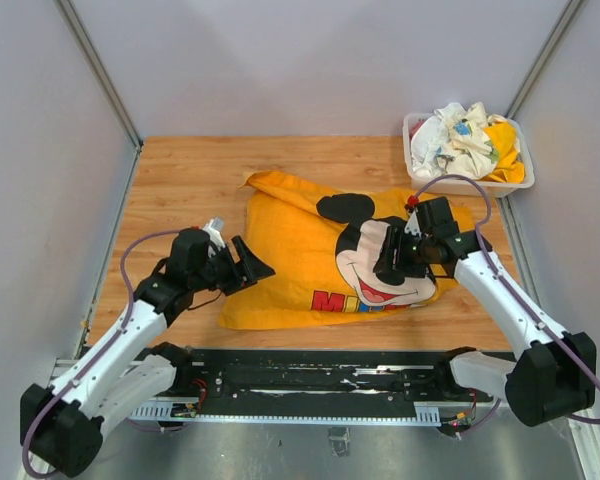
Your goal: Remove the trousers from the hanger
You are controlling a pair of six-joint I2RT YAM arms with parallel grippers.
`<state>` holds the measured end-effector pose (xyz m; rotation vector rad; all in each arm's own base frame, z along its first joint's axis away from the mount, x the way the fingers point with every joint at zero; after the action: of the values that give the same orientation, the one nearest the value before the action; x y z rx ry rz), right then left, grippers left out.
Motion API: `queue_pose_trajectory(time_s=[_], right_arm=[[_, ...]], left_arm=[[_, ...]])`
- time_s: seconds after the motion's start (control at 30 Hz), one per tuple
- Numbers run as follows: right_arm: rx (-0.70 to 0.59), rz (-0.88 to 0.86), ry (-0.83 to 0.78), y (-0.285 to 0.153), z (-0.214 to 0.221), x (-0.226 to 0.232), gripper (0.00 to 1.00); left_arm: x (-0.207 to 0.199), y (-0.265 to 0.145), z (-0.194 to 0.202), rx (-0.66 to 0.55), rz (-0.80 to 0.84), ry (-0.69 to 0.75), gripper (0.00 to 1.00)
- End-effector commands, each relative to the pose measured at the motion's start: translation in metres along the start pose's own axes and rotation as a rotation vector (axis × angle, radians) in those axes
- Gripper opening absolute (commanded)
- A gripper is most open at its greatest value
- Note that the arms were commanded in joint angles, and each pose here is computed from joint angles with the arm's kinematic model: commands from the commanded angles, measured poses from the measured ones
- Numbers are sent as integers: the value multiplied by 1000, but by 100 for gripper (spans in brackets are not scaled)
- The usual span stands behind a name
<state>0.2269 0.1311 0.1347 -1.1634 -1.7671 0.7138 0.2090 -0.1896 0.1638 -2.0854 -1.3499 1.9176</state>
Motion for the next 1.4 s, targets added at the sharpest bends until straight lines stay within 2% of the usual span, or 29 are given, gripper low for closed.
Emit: queue_pose_trajectory(time_s=[0.0,0.23,0.47,0.8,1.17,1.37], right_arm=[[-36,-3,-27,12,-10,2,58],[12,-40,-52,43,-14,8,59],[20,-38,-62,75,-45,10,58],[6,-65,-76,83,-68,19,58],[26,-70,-88,81,-62,18,58],[35,-61,-104,78,-62,17,58]], left_arm=[[22,-22,11,-41,-78,-124,74],[58,-43,37,-57,-190,-247,74],[97,-46,58,-62,-272,-399,77],[133,-46,69,-94,-395,-492,77],[151,-19,37,-321,-298,-605,78],[157,-4,28,-369,-245,-613,78]])
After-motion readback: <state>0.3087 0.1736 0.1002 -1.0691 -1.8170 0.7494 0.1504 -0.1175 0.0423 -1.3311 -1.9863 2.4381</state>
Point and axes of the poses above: each gripper's point midway between its finger pads, its own y axis out along the fingers, its own x axis along the line the jaws close on, z = x × y, the point moved 1 cm from there along -y, back along the fingers, and after that the axes turned 9 degrees about -y, right-handed, at the moved point
